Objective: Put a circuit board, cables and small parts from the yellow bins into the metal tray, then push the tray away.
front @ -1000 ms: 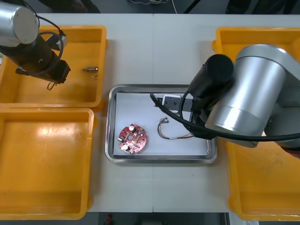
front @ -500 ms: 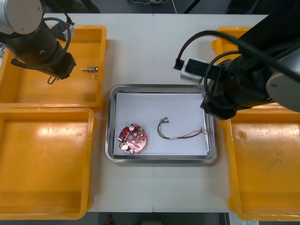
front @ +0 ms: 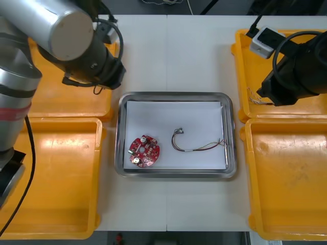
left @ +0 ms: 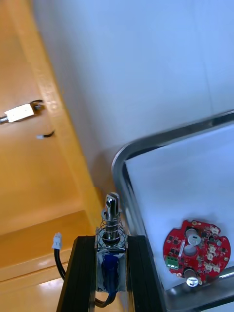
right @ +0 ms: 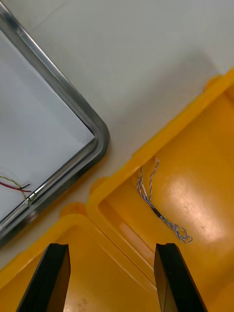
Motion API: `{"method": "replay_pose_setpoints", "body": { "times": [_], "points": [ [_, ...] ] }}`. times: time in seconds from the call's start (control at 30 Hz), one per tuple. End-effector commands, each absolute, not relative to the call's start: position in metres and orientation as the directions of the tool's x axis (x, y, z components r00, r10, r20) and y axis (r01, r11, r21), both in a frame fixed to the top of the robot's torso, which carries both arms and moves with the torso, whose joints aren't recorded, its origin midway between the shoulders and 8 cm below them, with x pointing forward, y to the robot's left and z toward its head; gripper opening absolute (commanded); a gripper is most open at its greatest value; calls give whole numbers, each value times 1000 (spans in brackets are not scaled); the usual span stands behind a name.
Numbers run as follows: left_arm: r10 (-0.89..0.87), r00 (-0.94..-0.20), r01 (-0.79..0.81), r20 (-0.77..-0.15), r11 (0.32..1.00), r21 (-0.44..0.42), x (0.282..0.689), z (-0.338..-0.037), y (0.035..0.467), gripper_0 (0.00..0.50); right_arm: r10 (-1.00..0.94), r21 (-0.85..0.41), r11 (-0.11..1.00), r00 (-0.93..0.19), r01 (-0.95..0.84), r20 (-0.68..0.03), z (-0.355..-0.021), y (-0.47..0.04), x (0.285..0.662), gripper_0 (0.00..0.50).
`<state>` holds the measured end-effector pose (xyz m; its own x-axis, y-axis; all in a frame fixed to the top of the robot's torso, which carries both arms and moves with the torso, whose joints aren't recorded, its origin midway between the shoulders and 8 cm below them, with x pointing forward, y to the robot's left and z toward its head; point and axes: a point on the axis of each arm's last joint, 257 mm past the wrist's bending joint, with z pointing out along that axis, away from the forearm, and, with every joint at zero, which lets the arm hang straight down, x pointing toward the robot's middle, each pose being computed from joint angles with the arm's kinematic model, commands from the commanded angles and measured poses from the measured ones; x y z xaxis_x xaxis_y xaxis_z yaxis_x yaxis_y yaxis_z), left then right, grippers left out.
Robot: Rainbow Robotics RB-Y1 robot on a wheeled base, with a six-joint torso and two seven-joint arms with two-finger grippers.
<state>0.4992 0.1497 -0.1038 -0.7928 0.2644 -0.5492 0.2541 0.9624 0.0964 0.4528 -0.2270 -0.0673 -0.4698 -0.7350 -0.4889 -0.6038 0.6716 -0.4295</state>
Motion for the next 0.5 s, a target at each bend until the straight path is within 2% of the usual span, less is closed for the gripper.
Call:
{"method": "replay_pose_setpoints", "body": {
  "times": [0.03, 0.17, 0.3, 0.5],
  "points": [
    [170, -822, 180, -543, 983, 35, 482, -122, 113, 1, -629, -405, 777, -563, -482, -536, -49, -276, 466, 500],
    [157, -839, 150, -522, 987, 56, 475, -145, 99, 0, -571, -378, 821, -607, -428, -553, -46, -297, 474, 500],
    [132, -835, 144, -534, 989, 19, 476, -165, 81, 1, -530, -346, 848, -642, -401, -554, -47, -311, 480, 500],
    [138, -832, 157, -538, 988, 10, 481, -193, 73, 1, -487, -298, 873, -683, -386, -544, -51, -319, 491, 500]
  ]
}}
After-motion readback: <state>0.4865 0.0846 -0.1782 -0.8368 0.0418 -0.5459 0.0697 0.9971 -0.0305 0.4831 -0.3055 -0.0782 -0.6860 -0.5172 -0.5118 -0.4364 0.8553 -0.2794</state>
